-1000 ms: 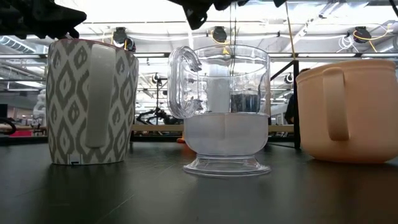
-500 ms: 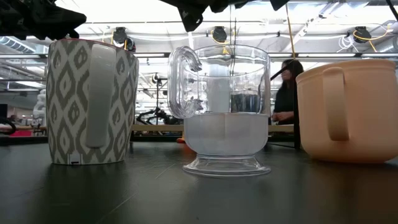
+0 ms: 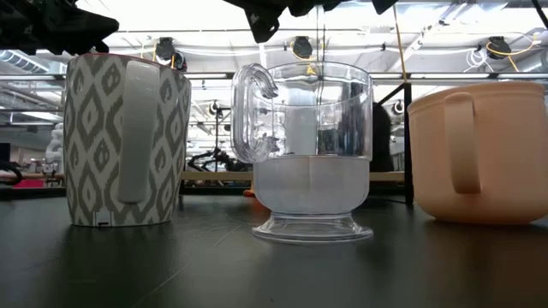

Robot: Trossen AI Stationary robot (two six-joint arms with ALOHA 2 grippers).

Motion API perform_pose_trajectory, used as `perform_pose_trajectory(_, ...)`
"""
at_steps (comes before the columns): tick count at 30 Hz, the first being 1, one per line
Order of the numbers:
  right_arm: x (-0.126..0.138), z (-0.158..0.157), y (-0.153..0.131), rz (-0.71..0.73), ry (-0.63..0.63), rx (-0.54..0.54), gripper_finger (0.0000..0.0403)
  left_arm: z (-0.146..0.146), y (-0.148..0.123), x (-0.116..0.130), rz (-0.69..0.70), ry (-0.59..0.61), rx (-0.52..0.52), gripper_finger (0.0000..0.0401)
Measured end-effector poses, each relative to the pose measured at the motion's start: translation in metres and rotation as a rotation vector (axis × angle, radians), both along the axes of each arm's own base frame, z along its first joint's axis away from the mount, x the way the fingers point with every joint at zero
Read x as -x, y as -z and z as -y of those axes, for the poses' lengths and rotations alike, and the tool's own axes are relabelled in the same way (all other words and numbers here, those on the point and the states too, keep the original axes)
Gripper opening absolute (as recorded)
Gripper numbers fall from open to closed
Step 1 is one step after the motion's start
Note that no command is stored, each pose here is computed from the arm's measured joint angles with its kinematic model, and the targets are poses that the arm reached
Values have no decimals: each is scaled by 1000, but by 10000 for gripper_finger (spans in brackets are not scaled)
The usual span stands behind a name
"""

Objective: Stack small to large cups/mugs on shelf
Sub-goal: Put the grey cup on the shelf

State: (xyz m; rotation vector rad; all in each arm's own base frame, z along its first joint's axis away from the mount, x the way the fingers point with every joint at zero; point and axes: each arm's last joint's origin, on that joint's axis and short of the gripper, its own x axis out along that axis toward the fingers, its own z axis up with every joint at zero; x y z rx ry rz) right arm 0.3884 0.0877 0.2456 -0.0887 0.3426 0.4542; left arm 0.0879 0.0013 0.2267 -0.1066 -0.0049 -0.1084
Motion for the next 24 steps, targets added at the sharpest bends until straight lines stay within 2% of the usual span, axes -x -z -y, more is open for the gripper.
perform_pose_trajectory(10, 0, -1, 0, -2, -4, 2, 0, 0, 0, 0, -4, 1, 0, 3)
perform_pose_trajectory(24, 5, -34, 14, -24, -45, 51, 0, 0, 2, 0, -18, 1, 0, 3)
